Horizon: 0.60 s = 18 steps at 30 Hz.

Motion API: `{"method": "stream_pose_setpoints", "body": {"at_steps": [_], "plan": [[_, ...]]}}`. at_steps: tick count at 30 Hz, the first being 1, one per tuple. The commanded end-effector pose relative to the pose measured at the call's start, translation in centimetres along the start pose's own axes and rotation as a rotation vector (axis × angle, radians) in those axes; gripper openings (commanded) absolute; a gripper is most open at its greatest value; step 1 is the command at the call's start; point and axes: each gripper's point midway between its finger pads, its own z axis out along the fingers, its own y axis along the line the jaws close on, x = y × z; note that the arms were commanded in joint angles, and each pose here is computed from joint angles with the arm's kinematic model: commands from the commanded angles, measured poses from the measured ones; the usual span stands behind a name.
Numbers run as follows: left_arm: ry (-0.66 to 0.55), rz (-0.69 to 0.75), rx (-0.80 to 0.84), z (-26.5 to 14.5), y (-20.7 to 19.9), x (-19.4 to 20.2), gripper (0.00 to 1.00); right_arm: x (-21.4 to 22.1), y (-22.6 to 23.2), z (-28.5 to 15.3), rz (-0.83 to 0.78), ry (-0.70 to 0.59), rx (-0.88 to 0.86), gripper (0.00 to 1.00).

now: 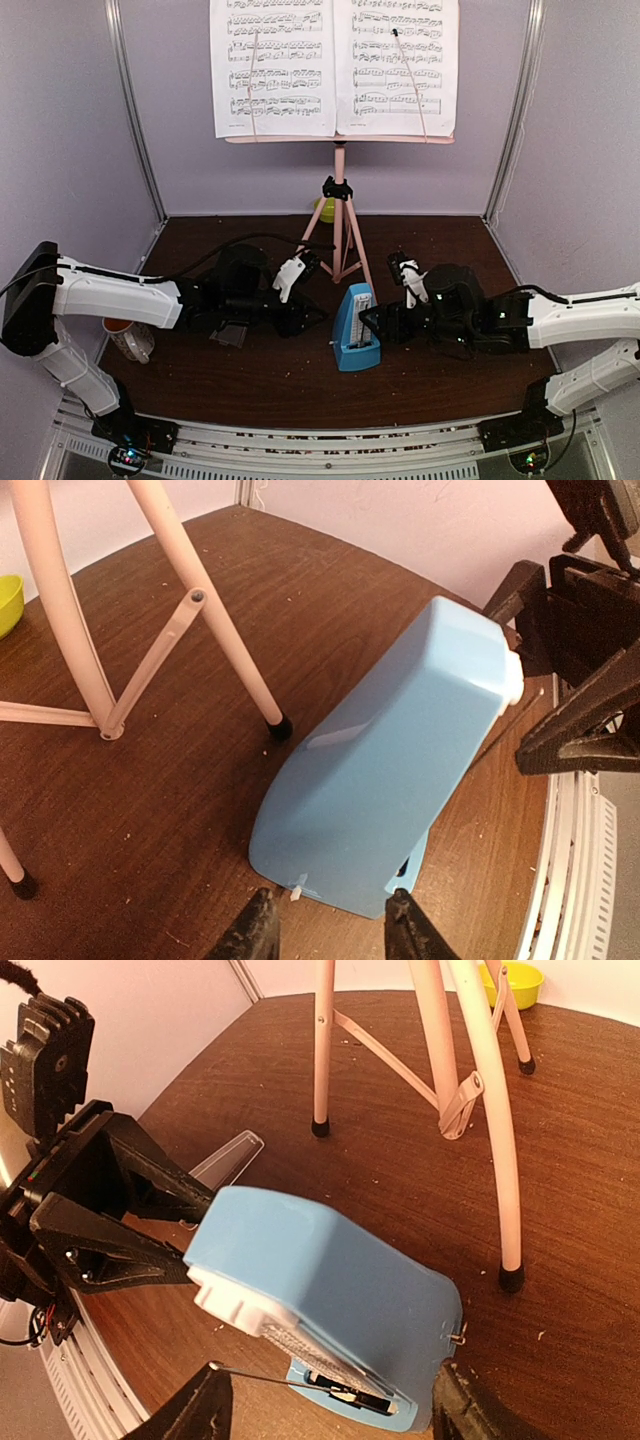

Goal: Set up the instrument practice props

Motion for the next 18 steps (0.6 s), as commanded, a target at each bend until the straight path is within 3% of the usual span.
{"method": "stream_pose_setpoints", "body": {"at_steps": [1, 11, 18], "plan": [[-0.022, 0.018, 0.005, 0.2, 0.0, -1.0, 0.38, -1.3, 0.0, -0.3, 0.018, -0.035, 0.042, 0.7], [-0.022, 0.003, -0.016, 0.0, 0.3, -0.9, 0.38, -0.5, -4.6, -2.2, 0.066, -0.053, 0.249, 0.69], [-0.033, -0.064, -0.06, -0.8, 1.8, -0.3, 0.38, 2.1, -10.7, -4.6, 0.146, -0.032, 0.401, 0.69]]}}
